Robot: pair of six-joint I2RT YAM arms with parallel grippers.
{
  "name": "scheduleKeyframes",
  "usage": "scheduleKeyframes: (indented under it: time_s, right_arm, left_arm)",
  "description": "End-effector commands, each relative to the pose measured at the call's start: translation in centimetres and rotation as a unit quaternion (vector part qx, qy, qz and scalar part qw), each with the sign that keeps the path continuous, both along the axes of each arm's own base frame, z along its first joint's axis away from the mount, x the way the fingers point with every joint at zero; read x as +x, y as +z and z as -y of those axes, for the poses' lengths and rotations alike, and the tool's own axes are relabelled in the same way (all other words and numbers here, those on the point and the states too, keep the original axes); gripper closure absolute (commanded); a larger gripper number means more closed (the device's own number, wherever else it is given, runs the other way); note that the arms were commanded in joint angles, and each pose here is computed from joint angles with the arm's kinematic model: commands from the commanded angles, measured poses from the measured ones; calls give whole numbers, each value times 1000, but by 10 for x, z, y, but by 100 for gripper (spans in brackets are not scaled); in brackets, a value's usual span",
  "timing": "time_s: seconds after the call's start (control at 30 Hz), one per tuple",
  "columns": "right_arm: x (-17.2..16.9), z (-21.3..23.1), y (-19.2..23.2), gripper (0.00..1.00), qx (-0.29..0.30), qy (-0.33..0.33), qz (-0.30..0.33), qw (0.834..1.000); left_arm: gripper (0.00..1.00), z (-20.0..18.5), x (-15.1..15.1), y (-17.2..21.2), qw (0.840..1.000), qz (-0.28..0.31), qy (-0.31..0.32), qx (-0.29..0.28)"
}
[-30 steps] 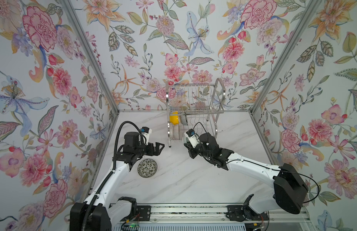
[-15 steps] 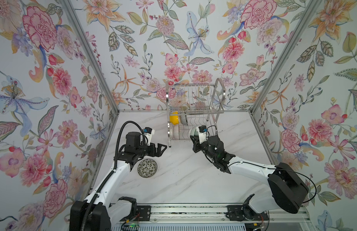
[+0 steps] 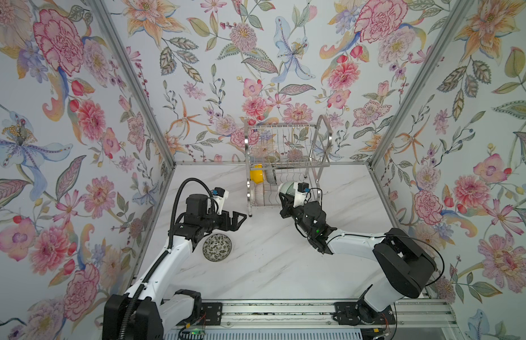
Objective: Load the bowls into the dish rack
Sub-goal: 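Carry the pale green bowl into the rack beside the maroon-striped bowl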
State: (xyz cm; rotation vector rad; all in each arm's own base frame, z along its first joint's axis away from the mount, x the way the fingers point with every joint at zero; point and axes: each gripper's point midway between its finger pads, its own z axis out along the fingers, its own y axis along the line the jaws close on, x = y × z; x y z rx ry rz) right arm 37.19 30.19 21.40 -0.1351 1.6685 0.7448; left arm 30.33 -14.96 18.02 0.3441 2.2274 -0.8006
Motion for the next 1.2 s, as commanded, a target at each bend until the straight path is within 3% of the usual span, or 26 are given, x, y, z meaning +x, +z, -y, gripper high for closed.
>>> scheduleKeyframes:
  time_s: [0.0, 0.53, 1.17]
  right_arm:
    - [10, 7, 41, 100, 89, -20, 34, 995]
    - [36, 21, 32, 100, 229, -16, -32, 973]
    - [52, 15, 23, 100, 301, 42, -79, 950]
  left_arm:
    - [1, 4, -4, -1, 1000, 7, -17, 2]
    - [1, 4, -4, 7, 1000, 26, -16, 1]
    - [1, 5, -4, 6, 1000, 24, -19, 1]
